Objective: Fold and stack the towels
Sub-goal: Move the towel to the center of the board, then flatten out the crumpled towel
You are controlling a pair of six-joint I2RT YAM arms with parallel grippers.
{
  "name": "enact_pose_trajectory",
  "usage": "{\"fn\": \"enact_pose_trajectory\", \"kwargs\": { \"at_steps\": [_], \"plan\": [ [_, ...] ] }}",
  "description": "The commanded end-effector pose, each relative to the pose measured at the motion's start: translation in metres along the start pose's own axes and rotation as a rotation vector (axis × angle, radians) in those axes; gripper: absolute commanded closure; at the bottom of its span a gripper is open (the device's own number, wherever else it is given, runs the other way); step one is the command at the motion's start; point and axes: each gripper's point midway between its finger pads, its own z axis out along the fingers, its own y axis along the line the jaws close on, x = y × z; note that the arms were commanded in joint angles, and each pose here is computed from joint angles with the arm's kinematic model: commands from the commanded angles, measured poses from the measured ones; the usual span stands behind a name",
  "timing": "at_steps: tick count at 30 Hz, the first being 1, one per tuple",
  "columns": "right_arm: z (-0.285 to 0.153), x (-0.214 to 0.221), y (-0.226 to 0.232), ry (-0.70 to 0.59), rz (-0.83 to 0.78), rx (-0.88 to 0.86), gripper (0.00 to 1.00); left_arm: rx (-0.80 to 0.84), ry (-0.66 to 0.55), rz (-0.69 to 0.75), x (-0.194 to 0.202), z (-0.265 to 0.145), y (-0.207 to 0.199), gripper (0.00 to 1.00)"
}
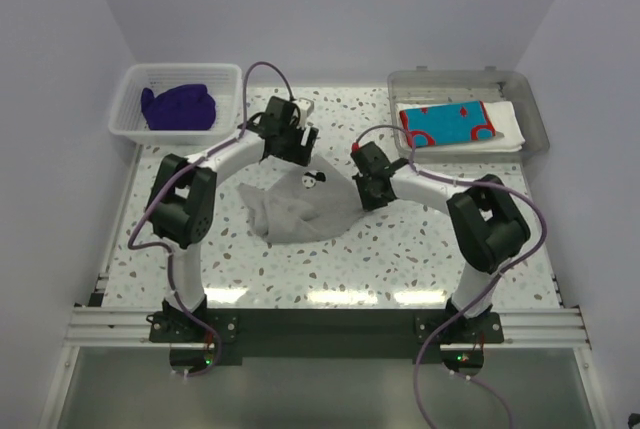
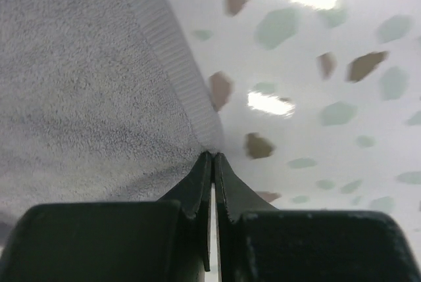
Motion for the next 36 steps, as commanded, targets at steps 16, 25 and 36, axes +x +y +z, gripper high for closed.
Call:
{"fn": "enact_pose_trajectory", "kwargs": {
  "at_steps": [16,25,36],
  "plan": [
    [0.023,-0.03,-0.025,0.039,-0.304,-0.028,1.0,-0.056,-0.115,-0.016,-0.048,0.052,-0.007,0.4],
    [0.026,-0.021,-0.024,0.047,-0.302,-0.041,1.0,-0.068,-0.088,-0.021,-0.036,0.079,-0.012,0.47],
    [0.021,-0.026,-0.024,0.039,-0.304,-0.039,1.0,-0.087,0.126,0.013,0.042,0.103,-0.029,0.54]
  ]
}}
